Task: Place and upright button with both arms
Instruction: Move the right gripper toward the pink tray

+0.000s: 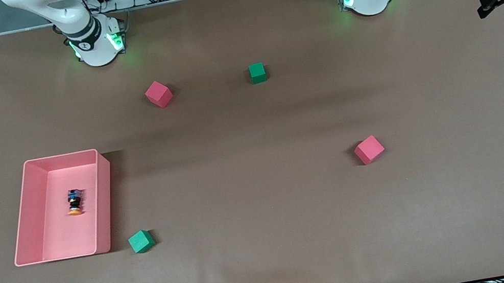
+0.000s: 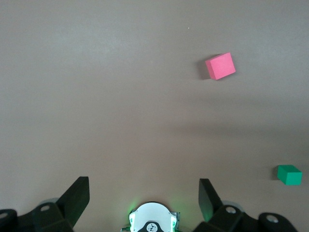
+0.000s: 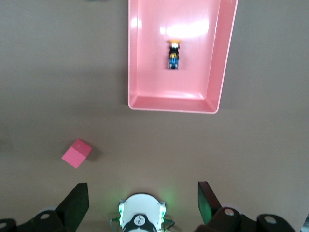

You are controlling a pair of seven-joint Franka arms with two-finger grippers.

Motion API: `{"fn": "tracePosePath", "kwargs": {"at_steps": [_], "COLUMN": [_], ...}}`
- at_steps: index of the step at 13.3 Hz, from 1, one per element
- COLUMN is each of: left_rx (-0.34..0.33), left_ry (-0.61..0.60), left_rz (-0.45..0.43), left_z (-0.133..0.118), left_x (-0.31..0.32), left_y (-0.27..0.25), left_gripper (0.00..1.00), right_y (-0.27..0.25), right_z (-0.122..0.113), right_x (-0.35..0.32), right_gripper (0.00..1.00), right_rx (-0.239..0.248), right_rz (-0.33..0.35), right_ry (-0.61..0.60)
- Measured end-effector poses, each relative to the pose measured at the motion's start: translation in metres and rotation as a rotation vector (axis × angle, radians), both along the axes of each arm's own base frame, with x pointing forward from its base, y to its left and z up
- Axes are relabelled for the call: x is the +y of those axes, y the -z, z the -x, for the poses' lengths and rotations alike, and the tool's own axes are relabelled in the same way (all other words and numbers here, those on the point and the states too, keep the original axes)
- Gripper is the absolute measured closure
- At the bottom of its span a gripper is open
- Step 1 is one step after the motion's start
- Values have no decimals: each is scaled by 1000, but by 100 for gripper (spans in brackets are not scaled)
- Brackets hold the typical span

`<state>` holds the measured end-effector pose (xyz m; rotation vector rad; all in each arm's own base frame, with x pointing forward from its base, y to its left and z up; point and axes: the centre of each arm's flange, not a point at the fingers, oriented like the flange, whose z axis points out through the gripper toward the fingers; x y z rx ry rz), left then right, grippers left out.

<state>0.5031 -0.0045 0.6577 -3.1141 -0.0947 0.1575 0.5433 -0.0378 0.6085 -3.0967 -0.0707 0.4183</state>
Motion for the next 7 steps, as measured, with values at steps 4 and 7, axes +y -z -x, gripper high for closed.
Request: {"fn": "tracePosePath", "kwargs": {"at_steps": [4,7], "left_rx": [-12,-15], "left_ry": [1,1], "left_rz": [1,1], "left_z": [-9,-12], "left_x": [0,0], "left_y": [9,16], "left_gripper": [0,0], "right_y": [68,127], "right_z": [-31,-51], "right_x": [-37,-82], "right_gripper": [0,0], "right_rx": [86,42], "right_rz": [10,18], "right_ry": [62,124]}}
